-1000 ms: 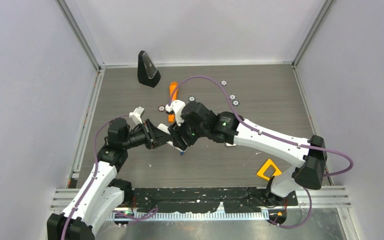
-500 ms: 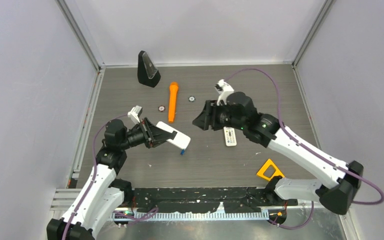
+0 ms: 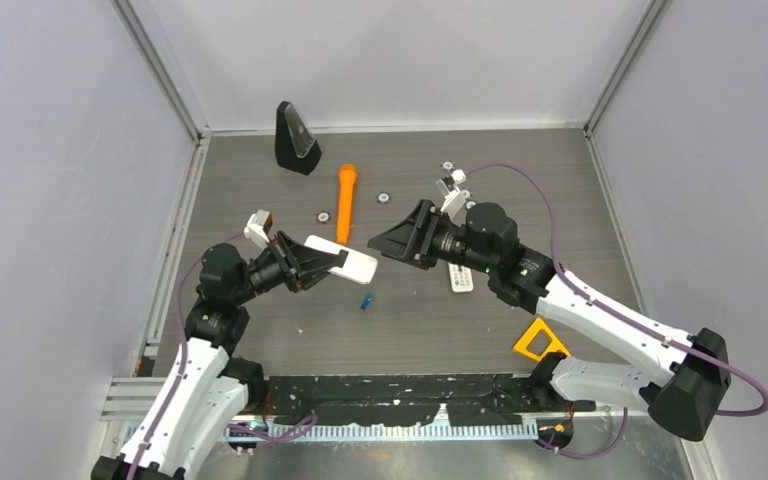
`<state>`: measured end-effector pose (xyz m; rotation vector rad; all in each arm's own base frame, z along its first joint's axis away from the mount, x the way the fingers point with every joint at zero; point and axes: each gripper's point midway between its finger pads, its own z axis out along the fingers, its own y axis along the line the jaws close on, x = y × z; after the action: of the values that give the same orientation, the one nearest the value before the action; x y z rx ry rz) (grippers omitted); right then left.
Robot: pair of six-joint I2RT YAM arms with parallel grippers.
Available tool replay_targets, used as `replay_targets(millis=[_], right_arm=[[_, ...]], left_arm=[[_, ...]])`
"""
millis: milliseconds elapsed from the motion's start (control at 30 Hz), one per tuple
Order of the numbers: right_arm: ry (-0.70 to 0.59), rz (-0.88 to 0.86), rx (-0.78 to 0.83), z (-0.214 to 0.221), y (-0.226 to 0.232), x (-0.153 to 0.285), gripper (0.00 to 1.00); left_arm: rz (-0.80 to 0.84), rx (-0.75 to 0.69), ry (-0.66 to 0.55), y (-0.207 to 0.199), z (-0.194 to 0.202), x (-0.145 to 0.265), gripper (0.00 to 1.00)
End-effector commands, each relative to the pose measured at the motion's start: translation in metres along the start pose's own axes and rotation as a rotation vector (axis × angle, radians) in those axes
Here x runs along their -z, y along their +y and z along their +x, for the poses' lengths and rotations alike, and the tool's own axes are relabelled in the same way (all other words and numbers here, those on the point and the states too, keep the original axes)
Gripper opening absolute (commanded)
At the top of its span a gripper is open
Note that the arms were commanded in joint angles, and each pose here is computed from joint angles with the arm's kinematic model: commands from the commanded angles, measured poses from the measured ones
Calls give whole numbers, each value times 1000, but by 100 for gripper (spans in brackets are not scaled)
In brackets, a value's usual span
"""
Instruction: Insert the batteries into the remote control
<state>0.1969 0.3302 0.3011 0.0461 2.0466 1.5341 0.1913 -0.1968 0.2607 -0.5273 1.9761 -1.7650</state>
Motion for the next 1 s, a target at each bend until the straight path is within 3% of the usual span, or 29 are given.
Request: replay_targets(millis=[0, 433, 967], right_arm=[[20, -130, -102, 2, 27, -5, 64], [63, -105, -129, 10, 19, -13, 59], [67, -89, -125, 14, 16, -10, 65]], left_arm=[[99, -64, -48, -43, -7, 6, 0], [125, -71, -83, -53, -9, 10, 0], [141, -77, -122, -57, -11, 14, 0]])
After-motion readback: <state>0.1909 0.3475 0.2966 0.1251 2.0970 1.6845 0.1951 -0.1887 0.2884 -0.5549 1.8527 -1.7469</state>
